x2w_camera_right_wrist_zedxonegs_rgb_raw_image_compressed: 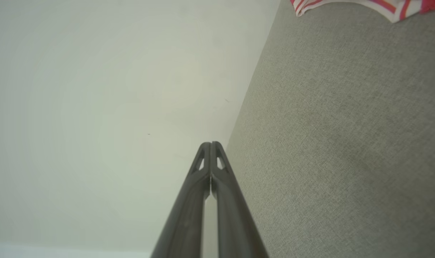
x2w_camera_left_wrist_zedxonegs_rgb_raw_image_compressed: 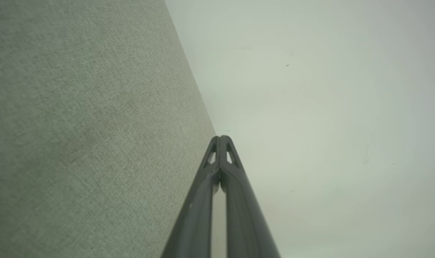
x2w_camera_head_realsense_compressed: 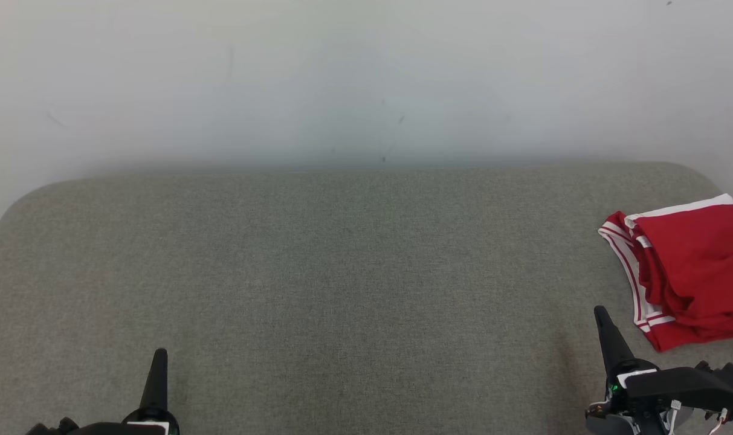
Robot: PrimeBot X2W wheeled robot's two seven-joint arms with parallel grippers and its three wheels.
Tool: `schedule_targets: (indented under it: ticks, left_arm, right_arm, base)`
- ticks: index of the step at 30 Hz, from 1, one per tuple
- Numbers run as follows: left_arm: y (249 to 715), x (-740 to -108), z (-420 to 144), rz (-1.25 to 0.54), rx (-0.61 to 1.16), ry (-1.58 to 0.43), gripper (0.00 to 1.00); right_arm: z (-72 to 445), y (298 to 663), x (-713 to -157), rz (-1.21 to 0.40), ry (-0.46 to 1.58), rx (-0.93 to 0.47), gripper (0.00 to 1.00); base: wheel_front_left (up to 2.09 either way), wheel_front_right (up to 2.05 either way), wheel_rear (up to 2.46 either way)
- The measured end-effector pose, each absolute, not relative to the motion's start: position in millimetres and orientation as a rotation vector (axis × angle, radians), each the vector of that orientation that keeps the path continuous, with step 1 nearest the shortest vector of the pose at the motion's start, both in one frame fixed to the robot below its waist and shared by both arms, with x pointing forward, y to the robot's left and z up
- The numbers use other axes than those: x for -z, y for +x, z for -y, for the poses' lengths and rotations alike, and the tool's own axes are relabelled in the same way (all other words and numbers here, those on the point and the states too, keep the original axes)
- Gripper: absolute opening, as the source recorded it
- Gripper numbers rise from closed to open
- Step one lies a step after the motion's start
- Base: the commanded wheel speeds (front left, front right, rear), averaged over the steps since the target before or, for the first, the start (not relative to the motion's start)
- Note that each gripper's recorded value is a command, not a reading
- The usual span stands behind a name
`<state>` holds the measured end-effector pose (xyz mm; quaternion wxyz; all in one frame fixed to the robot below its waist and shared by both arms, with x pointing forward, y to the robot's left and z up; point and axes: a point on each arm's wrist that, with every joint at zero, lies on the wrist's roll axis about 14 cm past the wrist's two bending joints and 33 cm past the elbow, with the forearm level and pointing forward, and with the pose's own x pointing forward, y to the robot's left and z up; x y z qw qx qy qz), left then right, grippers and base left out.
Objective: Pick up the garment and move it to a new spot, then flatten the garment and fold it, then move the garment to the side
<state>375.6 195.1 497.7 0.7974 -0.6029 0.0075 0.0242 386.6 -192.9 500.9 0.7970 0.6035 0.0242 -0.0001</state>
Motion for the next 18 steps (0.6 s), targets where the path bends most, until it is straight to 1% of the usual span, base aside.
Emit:
schedule_targets:
  ticks: [18]
  left_arm:
    - [385.0, -501.2, -199.6, -0.001, -0.046, -1.444, 0.00]
  right_arm:
    - [194.7, 397.3, -504.9, -0.046, 1.448, -0.009, 0.00]
  base:
    - [0.00, 0.00, 0.00]
